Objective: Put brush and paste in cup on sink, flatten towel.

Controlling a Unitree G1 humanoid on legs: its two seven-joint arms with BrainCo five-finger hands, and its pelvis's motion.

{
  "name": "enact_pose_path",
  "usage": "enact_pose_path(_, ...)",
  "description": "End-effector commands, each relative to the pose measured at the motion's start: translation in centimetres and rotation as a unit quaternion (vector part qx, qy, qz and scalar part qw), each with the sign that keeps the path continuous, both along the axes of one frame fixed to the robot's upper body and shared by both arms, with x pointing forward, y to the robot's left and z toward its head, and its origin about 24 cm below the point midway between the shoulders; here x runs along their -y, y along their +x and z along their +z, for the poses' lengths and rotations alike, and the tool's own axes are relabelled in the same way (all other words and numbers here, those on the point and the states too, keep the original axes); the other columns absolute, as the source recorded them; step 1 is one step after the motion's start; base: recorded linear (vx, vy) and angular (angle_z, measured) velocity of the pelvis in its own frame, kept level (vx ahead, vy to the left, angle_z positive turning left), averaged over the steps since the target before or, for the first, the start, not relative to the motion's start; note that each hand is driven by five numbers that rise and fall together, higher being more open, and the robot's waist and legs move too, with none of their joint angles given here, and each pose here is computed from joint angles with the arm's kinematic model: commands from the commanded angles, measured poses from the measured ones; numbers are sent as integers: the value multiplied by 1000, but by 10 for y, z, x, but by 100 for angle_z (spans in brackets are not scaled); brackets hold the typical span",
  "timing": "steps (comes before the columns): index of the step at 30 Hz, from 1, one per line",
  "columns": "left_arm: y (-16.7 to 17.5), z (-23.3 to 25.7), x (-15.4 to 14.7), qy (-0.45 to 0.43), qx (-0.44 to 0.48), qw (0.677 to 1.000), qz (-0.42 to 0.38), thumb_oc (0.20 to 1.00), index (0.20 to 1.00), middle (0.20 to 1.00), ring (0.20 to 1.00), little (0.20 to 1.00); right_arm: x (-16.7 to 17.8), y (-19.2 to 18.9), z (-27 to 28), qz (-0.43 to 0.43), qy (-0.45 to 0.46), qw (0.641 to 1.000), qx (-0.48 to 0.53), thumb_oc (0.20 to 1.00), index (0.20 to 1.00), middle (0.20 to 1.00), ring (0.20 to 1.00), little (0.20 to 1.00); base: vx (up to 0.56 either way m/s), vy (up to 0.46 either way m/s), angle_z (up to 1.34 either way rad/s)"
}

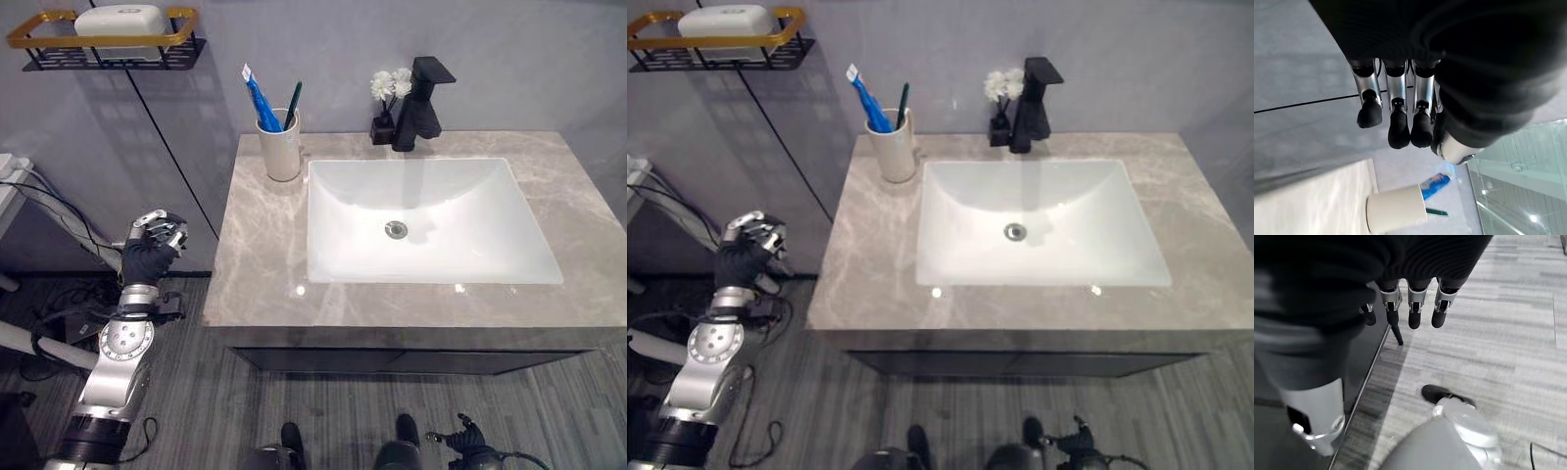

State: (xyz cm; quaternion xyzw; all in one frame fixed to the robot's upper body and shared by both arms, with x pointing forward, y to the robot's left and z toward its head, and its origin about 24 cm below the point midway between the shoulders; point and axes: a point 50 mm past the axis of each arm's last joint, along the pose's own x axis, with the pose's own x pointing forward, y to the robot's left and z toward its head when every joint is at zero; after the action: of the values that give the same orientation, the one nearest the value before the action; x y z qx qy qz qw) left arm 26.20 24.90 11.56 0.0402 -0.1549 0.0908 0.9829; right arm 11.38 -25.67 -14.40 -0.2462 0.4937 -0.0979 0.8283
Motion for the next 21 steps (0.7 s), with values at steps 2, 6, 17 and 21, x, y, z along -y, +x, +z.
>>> enact_pose_path(2, -3, 38, 8, 32, 85, 995, -31, 200, 200, 200, 200, 200, 2, -1, 0, 9, -2, 1000, 0, 1000, 1000, 1000, 1000, 1000, 138, 89, -2)
enact_pose_path(6, -2, 37, 5, 35, 81, 996, -24, 200, 200, 200, 200, 200, -8, -7, -5, 27, 10, 999, -15, 1000, 1000, 1000, 1000, 1000, 158, -52, 6)
enact_pose_path(17, -6, 18, -1, 30, 31, 998, -37, 200, 200, 200, 200, 200, 3, -42, -12, 6, 5, 997, -79, 1000, 1000, 1000, 1000, 1000, 143, -90, 20)
enact_pose_path(21, -8, 14, -5, 23, 20, 999, -31, 200, 200, 200, 200, 200, 12, -32, -6, -28, -2, 998, -47, 1000, 1000, 1000, 1000, 1000, 121, -75, -3)
